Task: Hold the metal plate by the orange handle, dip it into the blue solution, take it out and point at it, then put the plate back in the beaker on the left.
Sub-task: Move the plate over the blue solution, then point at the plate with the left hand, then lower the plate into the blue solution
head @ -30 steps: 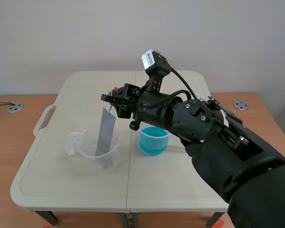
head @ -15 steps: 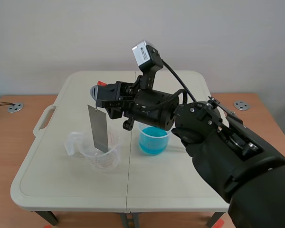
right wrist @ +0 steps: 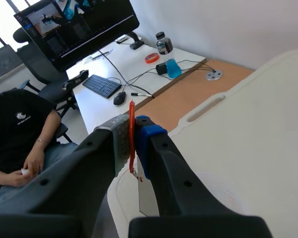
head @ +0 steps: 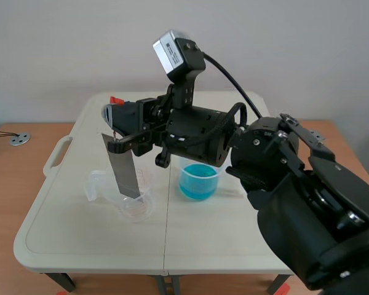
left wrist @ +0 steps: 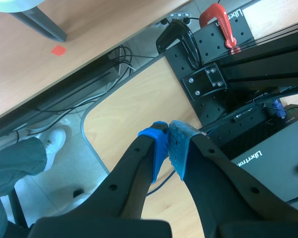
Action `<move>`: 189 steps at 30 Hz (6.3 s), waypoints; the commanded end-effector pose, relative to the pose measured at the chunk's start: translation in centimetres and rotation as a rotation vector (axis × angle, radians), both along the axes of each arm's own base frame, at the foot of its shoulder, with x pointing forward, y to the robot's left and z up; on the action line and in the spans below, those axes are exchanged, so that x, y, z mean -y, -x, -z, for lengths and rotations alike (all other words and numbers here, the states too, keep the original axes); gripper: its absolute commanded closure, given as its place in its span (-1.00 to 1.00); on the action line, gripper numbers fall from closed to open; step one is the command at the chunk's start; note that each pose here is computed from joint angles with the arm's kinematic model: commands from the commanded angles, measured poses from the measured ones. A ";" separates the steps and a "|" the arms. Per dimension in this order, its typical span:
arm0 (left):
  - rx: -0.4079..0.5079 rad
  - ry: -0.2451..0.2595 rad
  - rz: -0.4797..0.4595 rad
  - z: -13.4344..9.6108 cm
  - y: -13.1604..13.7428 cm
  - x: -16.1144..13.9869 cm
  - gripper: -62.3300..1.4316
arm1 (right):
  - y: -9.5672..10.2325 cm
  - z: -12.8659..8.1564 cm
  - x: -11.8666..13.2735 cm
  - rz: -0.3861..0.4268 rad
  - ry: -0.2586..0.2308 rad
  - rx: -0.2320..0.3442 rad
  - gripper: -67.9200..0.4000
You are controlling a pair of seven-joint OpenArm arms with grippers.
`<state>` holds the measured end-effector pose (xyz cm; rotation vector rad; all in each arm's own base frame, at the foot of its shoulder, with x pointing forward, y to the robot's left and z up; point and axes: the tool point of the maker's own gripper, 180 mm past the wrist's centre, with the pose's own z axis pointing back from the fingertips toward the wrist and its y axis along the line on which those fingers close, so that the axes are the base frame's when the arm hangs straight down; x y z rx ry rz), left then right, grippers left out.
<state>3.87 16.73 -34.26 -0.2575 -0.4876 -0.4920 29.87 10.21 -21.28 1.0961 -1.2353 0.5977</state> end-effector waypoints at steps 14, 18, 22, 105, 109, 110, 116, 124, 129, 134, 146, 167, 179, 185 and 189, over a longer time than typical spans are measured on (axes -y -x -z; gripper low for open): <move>0.015 0.015 -0.001 -0.3 -0.3 0.3 0.81 | 0.9 -7.2 2.0 0.037 0.026 0.241 0.95; 0.051 0.034 -0.005 -0.7 -0.9 0.5 0.81 | 0.5 -8.4 3.1 0.071 0.043 0.277 0.95; 0.098 0.038 -0.005 -1.0 -2.3 0.6 0.81 | 0.0 -9.1 4.3 0.106 0.055 0.299 0.95; 0.688 0.363 0.531 -7.0 -31.6 19.5 0.82 | -2.6 -9.8 12.5 0.275 0.177 0.361 0.95; 0.687 0.361 0.531 -7.0 -31.6 19.5 0.82 | -2.6 -9.8 12.5 0.275 0.176 0.361 0.95; 0.686 0.361 0.531 -7.0 -31.5 19.5 0.82 | -2.6 -9.8 12.5 0.275 0.176 0.361 0.95; 0.683 0.357 0.532 -6.9 -31.5 19.4 0.82 | -2.6 -9.8 12.5 0.275 0.177 0.361 0.95; 0.671 0.336 0.522 -6.4 -31.5 18.4 0.81 | -2.6 -9.8 12.4 0.275 0.176 0.359 0.95; 0.684 0.295 0.464 -6.3 -31.3 15.1 0.81 | -2.6 -9.8 12.4 0.274 0.173 0.358 0.95; 0.715 0.227 0.386 -6.4 -30.1 10.7 0.81 | -2.6 -9.8 12.4 0.274 0.172 0.359 0.95; 0.715 0.079 0.217 -5.4 -23.7 1.8 0.81 | -2.6 -9.8 12.3 0.269 0.172 0.358 0.95; 0.335 0.032 0.079 1.3 -6.4 -3.6 0.81 | -3.3 -8.1 11.5 0.248 0.148 0.306 0.95; 0.202 0.027 0.061 2.5 -1.3 -3.9 0.81 | -4.2 -6.4 11.1 0.235 0.133 0.254 0.95; 0.191 0.020 0.062 2.7 -1.2 -4.1 0.81 | -4.6 -5.0 11.0 0.231 0.133 0.217 0.95; 0.183 0.014 0.066 2.8 -1.0 -4.1 0.81 | -4.7 -4.2 10.7 0.227 0.132 0.204 0.95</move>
